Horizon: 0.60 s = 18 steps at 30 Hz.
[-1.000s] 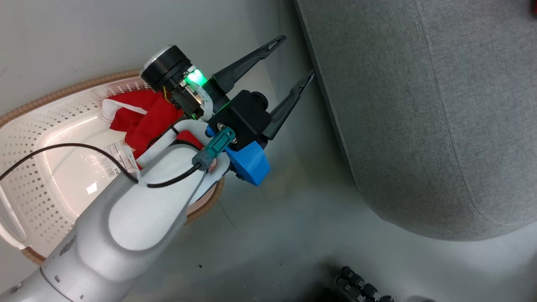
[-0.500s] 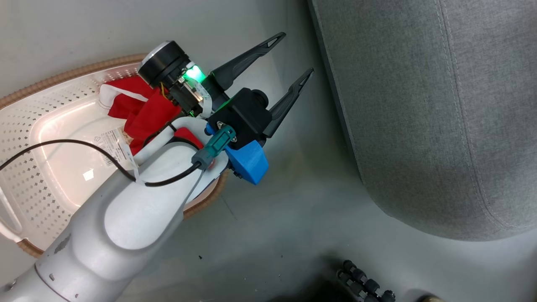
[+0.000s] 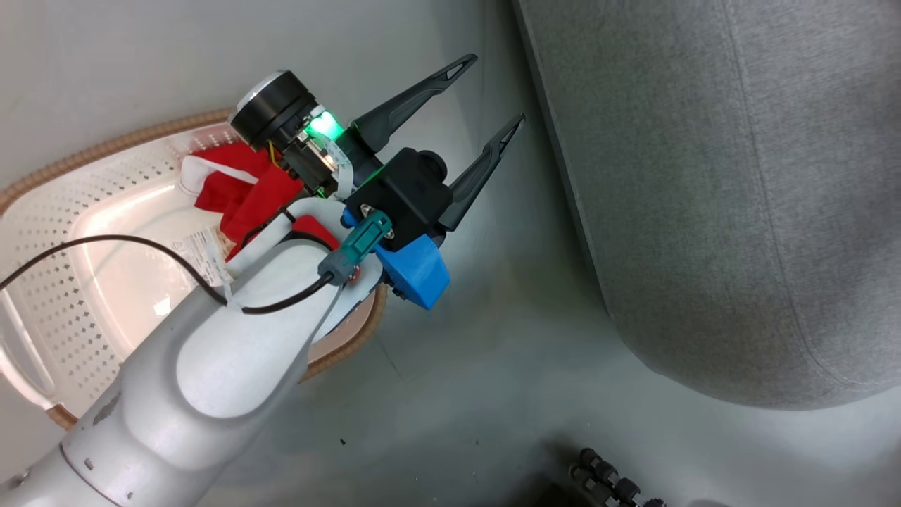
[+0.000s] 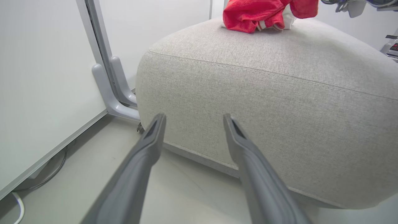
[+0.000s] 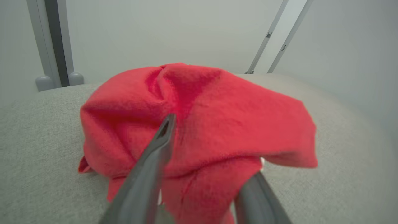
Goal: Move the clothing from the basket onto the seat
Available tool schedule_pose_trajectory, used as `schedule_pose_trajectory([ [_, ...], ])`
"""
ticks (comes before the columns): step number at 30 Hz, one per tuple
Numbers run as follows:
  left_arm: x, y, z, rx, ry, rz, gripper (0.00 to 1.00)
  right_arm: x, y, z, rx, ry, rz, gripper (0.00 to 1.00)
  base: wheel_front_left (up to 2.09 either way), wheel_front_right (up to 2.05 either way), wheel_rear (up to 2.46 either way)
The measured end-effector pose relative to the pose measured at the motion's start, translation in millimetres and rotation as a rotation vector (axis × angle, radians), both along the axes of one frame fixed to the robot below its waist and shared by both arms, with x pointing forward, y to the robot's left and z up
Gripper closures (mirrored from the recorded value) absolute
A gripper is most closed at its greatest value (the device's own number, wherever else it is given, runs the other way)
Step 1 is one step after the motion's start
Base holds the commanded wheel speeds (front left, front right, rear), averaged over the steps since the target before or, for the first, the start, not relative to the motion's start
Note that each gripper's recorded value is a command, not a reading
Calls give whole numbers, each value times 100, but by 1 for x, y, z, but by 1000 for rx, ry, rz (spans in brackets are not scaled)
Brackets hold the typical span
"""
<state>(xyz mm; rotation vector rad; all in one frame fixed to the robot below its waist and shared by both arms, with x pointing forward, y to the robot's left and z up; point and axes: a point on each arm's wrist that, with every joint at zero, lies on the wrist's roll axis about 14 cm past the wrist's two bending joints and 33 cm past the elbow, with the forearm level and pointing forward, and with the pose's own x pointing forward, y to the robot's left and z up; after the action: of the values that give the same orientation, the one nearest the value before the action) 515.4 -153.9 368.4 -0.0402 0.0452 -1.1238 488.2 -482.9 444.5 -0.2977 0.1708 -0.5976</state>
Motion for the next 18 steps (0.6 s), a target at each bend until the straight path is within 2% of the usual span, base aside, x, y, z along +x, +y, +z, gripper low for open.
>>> schedule_pose_trajectory([
  [12, -24, -9, 61, -61, -62, -13, 0, -83, 10, 13, 7, 16, -37, 0, 0, 0, 0],
  [18, -27, 2, 88, -79, -79, 47, 0, -96, 24, 48, -29, -63, 8, 0, 0, 0, 0],
])
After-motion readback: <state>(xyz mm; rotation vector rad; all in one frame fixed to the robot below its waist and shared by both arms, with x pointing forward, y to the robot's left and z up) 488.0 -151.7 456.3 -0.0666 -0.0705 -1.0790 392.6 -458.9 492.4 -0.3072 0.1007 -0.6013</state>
